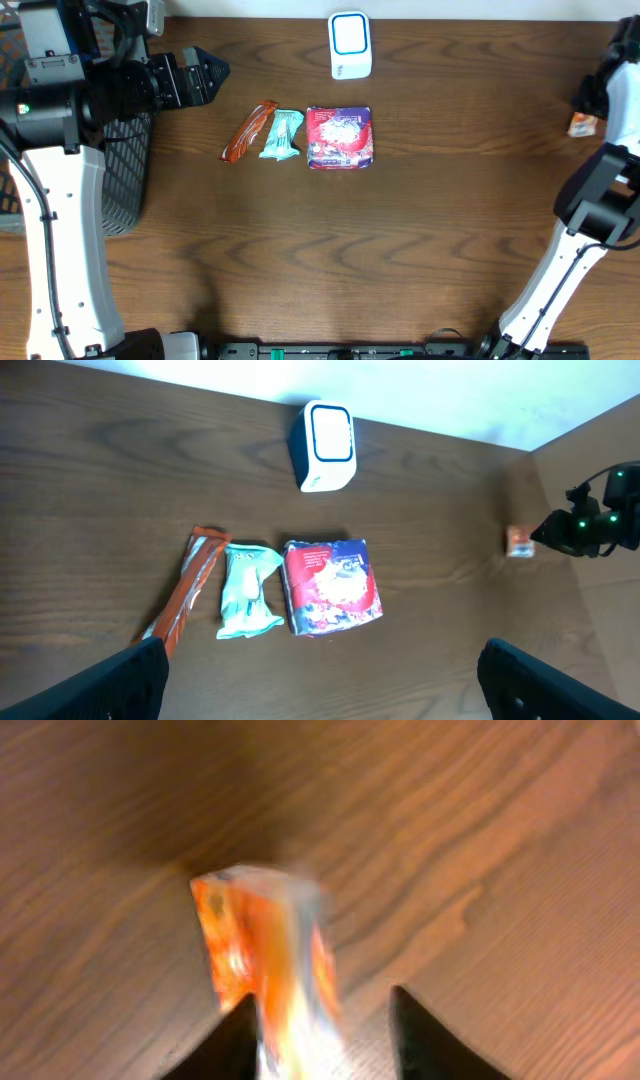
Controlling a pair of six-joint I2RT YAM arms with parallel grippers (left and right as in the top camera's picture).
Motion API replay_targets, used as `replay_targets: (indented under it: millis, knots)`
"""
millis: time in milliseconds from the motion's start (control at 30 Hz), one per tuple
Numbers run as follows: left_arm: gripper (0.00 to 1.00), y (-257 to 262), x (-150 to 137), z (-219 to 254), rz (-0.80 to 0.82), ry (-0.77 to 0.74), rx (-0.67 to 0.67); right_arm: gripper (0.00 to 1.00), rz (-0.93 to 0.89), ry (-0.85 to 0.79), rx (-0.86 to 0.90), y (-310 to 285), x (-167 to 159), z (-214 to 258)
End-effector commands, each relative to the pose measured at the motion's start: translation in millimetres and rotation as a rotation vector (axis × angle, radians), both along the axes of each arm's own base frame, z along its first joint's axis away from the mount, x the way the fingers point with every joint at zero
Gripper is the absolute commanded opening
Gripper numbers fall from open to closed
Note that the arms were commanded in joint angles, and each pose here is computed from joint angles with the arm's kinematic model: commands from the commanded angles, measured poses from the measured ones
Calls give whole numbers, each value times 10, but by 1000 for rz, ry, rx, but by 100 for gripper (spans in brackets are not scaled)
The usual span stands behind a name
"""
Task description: Scan the item barcode
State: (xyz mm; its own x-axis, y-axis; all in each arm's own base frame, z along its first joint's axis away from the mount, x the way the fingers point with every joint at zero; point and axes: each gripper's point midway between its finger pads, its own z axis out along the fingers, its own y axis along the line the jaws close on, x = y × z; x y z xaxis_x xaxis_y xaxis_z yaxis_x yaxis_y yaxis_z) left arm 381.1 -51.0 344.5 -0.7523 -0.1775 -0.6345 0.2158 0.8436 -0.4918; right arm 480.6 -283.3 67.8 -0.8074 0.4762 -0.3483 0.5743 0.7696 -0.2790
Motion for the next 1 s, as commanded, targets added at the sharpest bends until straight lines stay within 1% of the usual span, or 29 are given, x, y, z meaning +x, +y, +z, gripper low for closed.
replay_targets:
  millis: [0, 67, 100, 233, 333, 367, 433, 533, 567, 667, 700, 967]
  knots:
    - [98, -4, 5, 6, -5, -1, -6, 55, -37, -32, -15, -138, -109, 244]
    - [98, -4, 6, 7, -6, -2, -6, 59, -53, -10, -4, -186, -204, 225]
    - [98, -4, 6, 7, -6, -2, -6, 60, -56, -3, 2, -195, -235, 216]
    - [98, -4, 5, 6, -6, -1, -6, 57, -52, 6, 6, -177, -273, 285]
    - [98, -4, 5, 6, -6, -1, -6, 55, -33, -34, -14, -113, -205, 493]
    - [98, -4, 5, 6, -5, -1, -6, 53, -25, -54, -16, -82, -173, 565]
    - [98, -4, 5, 6, -6, -1, -6, 44, 5, -113, -4, 32, -64, 728]
    - [98, -4, 6, 8, -6, -2, -6, 27, 70, -200, 57, 275, 121, 883]
    - [98, -4, 5, 6, -6, -1, -6, 24, 83, -211, 74, 330, 154, 889]
    - [98, -4, 5, 6, -6, -1, -6, 5, 104, -207, 95, 435, 204, 833]
    - [98, -4, 6, 7, -6, -2, -6, 2, 105, -199, 99, 444, 209, 787]
    - [98, -4, 6, 7, -5, -2, -6, 1, 93, -93, 160, 465, 189, 188]
